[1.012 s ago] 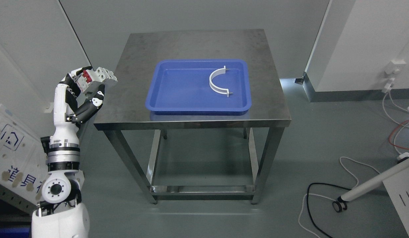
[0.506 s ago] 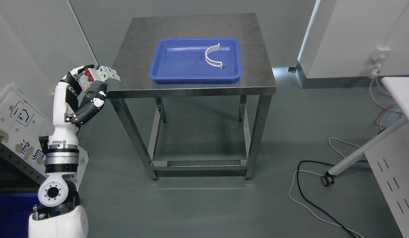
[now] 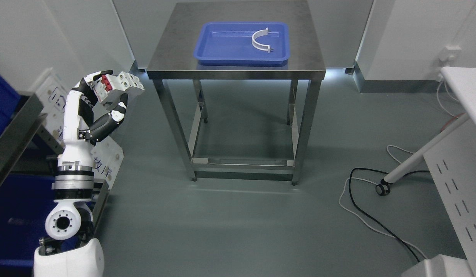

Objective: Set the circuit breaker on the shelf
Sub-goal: 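Hold the breaker raised in the left hand while turning toward the bin shelf, then lower the left hand with the breaker into the upper blue bin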

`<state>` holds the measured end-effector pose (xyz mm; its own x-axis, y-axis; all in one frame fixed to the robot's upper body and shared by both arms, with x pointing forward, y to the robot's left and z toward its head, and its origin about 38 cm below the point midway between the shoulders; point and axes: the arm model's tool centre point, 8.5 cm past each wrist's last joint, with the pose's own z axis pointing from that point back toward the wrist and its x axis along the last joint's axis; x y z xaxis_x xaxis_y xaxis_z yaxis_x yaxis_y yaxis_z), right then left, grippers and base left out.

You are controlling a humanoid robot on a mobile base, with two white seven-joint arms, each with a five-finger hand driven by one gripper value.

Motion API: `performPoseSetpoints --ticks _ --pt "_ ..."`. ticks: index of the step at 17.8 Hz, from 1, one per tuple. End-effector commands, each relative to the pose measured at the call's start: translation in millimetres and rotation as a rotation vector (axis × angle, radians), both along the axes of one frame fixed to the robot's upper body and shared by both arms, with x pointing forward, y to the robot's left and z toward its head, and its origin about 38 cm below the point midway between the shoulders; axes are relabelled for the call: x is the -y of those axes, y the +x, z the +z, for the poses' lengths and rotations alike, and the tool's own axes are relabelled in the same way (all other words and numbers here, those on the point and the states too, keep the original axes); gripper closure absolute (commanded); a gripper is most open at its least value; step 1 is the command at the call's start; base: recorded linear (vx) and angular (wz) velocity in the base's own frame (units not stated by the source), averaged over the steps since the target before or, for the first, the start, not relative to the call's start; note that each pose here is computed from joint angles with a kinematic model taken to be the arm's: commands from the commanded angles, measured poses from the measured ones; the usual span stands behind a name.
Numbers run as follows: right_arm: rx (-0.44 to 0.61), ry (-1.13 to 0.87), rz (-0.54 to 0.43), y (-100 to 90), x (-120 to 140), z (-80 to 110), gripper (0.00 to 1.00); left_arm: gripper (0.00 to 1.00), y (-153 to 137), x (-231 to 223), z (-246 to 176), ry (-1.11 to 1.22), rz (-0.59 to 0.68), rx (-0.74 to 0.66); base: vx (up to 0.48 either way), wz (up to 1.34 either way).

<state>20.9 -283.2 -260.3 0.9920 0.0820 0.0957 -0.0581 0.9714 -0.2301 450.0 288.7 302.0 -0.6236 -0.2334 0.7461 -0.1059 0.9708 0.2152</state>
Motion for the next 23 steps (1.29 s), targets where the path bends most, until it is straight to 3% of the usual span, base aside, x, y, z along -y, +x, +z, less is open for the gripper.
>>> performPoseSetpoints --ticks 1,11,15,23 --pt "-0.033 -0.018 0.018 -2.7 10 0.9 0.0 0.84 -2 16 9 0.045 -0.039 0.029 -0.306 0.46" --pt "-0.033 -0.02 0.018 -2.7 10 0.9 0.0 0.84 -12 27 23 0.081 -0.067 0.152 -0.22 0.85" --pt "-0.033 -0.02 0.018 -2.7 10 0.9 0.0 0.84 -12 48 61 0.123 -0.122 0.252 -0.072 1.31" --pt "-0.031 -0.018 0.017 -2.6 10 0.9 0.0 0.84 7 11 68 0.166 -0.036 0.129 0.058 1.04"
